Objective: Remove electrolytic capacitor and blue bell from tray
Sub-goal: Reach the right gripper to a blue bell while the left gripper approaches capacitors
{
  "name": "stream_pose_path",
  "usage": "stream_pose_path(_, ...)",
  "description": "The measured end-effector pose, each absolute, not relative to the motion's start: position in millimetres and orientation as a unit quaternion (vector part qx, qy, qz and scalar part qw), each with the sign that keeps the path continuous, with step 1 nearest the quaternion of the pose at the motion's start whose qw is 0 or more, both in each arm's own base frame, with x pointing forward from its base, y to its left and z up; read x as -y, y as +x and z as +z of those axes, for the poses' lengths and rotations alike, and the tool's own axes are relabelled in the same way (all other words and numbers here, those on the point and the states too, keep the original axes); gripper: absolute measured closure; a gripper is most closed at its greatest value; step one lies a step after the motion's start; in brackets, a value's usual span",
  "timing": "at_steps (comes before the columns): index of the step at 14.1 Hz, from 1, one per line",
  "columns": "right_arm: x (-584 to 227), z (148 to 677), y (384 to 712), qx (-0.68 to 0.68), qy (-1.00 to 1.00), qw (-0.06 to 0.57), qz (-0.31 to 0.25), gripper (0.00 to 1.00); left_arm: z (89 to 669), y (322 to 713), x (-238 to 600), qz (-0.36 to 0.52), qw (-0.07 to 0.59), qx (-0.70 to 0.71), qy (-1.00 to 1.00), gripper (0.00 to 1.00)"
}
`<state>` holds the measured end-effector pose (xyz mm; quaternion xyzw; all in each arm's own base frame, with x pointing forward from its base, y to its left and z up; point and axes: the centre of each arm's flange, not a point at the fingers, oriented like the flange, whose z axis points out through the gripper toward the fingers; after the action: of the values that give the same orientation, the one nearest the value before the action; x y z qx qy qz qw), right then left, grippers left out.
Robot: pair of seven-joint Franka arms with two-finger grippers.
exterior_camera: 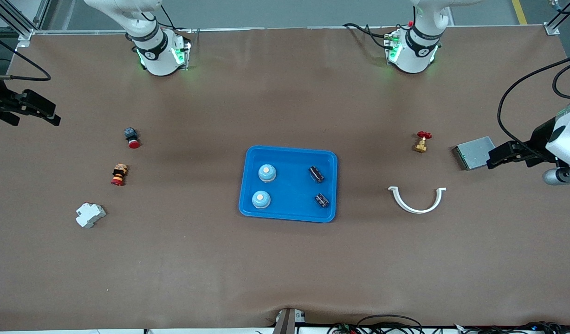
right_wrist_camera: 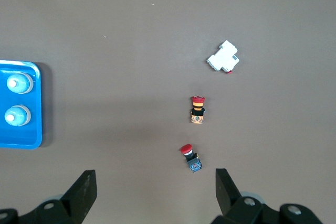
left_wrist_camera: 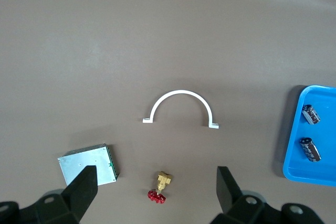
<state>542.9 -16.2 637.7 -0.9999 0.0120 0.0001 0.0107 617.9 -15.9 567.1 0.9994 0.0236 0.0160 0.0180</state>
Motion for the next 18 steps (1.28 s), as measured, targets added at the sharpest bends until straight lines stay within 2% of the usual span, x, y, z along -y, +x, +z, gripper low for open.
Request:
stream_pose_path(8, 16.2, 636.8, 542.9, -0.012, -1.000, 0.011, 0.001, 0.00, 567.1, 617.9, 16.2, 0.016, 0.018, -0.024, 0.999, 0.00)
stream_pose_path(13, 7.9, 608.2, 543.8, -0.041, -0.998, 0.038, 0.011, 0.00, 567.1, 617.8, 17.6, 0.016, 0.018, -0.023, 0.999, 0.00)
stream_pose_path(18, -88.7, 564.0, 536.2, -0.107, -0.993, 0.032, 0.028, 0.00, 567.9, 617.9, 16.2, 0.017, 0.018, -0.024, 0.999, 0.00)
